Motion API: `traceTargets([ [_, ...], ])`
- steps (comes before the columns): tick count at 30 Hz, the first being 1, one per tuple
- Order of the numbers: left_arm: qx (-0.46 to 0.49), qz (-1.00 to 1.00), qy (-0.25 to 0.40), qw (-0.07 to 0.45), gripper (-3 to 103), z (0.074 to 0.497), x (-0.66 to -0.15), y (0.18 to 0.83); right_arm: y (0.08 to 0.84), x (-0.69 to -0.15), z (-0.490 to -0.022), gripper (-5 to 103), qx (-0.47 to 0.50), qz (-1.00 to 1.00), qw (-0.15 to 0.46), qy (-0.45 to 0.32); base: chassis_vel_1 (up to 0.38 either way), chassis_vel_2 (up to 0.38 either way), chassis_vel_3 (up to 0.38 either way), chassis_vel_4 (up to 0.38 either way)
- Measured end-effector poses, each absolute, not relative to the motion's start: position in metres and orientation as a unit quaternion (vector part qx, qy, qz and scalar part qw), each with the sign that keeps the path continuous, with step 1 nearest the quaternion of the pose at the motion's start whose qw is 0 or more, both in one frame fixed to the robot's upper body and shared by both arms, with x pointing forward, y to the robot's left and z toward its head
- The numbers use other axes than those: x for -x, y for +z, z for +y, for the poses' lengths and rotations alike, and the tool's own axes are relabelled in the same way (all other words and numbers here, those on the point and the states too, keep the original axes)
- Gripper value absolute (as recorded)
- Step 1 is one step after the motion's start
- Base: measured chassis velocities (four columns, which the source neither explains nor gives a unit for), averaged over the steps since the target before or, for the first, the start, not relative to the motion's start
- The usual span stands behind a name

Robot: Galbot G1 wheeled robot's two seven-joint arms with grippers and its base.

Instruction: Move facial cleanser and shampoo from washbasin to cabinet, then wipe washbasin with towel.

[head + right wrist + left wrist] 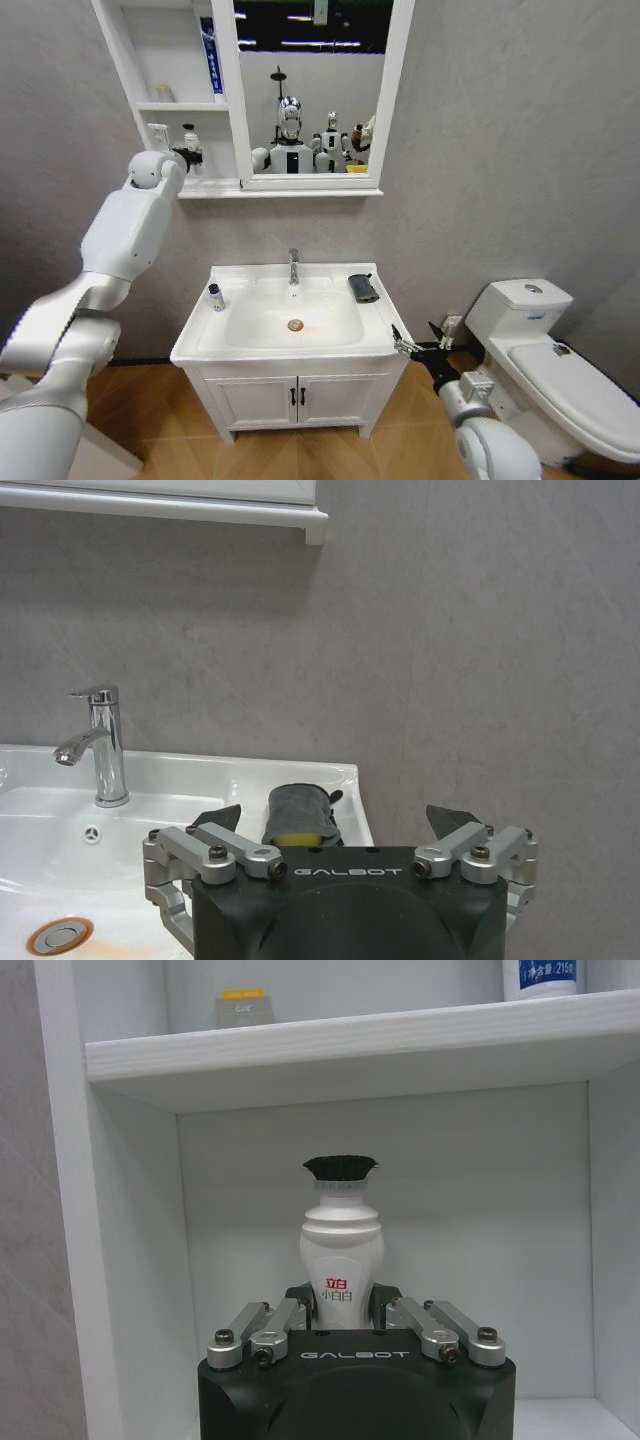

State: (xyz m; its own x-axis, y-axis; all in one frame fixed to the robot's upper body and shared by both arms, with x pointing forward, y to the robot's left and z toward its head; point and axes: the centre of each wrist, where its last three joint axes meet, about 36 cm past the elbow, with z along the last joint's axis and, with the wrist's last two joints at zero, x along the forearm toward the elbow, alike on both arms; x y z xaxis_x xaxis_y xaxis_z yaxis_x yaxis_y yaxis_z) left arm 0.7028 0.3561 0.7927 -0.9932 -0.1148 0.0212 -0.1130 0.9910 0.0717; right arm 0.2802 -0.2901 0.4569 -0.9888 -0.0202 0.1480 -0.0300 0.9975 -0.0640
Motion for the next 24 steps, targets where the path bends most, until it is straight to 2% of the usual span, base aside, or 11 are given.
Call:
traceTargets([
  [21, -0.078, -0.996, -0.037, 0.017, 29, 0.372, -0.706, 0.785, 0.459, -0.279, -0.290, 100, -0.013, -0.997, 0.072, 0.035, 0.000, 0.000, 0.000, 0.000],
  [23, -0.080, -0.996, -0.037, 0.017, 26, 0.372, -0.706, 0.785, 0.459, -0.279, -0.290, 100, -0.013, -0.997, 0.072, 0.036, 0.000, 0.000, 0.000, 0.000],
  [24, -0.082, -0.996, -0.038, 0.017, 31, 0.371, -0.706, 0.786, 0.459, -0.279, -0.291, 100, -0.012, -0.997, 0.072, 0.036, 0.000, 0.000, 0.000, 0.000],
])
